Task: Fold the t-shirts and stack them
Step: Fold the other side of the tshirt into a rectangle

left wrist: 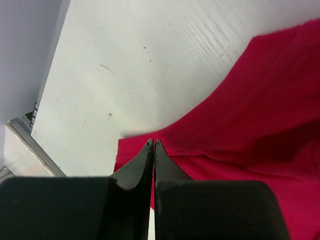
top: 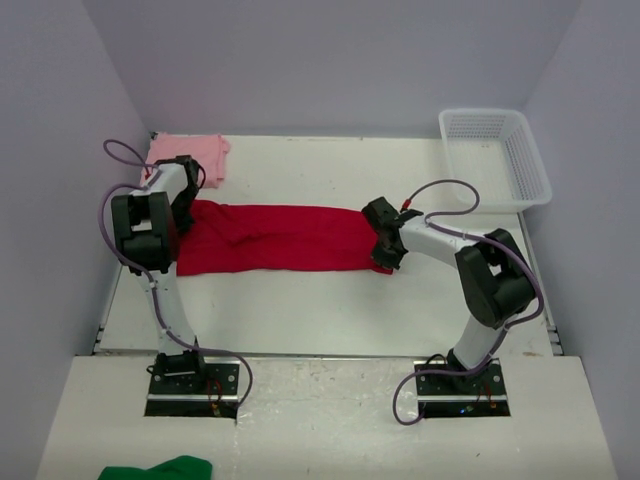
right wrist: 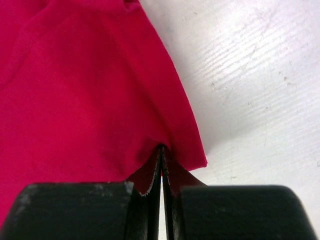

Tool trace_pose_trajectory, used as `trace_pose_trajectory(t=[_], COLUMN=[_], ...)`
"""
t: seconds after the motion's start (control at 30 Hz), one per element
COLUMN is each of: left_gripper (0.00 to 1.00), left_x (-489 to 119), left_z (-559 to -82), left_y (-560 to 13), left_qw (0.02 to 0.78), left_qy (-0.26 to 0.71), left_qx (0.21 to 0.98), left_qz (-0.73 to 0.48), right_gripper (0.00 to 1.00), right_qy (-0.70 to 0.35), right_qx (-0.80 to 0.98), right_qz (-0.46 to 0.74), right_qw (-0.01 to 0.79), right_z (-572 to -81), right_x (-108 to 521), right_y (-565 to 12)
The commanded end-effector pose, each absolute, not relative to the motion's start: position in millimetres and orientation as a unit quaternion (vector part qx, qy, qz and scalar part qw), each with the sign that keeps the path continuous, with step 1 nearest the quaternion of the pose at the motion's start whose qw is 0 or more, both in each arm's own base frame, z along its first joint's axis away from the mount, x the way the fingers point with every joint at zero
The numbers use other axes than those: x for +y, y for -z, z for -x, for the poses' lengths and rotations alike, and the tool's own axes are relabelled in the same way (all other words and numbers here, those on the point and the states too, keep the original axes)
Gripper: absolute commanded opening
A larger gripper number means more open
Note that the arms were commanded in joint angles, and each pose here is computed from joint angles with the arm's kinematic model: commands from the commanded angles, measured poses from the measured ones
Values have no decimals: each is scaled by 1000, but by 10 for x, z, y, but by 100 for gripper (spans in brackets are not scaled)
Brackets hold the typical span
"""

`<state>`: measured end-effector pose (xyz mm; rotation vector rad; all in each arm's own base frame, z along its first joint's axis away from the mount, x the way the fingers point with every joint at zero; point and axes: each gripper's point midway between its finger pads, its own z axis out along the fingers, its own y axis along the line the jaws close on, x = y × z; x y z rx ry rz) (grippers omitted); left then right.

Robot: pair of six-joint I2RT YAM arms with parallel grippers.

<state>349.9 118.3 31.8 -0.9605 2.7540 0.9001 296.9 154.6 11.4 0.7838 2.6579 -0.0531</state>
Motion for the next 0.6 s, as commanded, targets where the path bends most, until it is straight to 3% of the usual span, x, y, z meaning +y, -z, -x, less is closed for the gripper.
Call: trace_pose_trajectory(t=[0.0,0.23,0.57], left_gripper=[0,0,0], left_x=[1320,1337,1056], left_z=[-3551,-3511,-3503], left_y=[-409,-549,-1446], left_qw=[53,78,213], left_qy=[-321,-324,-267], left_qx=[885,876,868], left_qz=[333,348,361], right_gripper=[0,0,0], right_qy=[102,160,141], right_qx=[935,936,931], right_qz=[-319,-286,-215], right_qw=[115,129,260], right_z=[-2412,-2221,-2229], right_x=[1334,1339,1482], right_y=[158,153,-553])
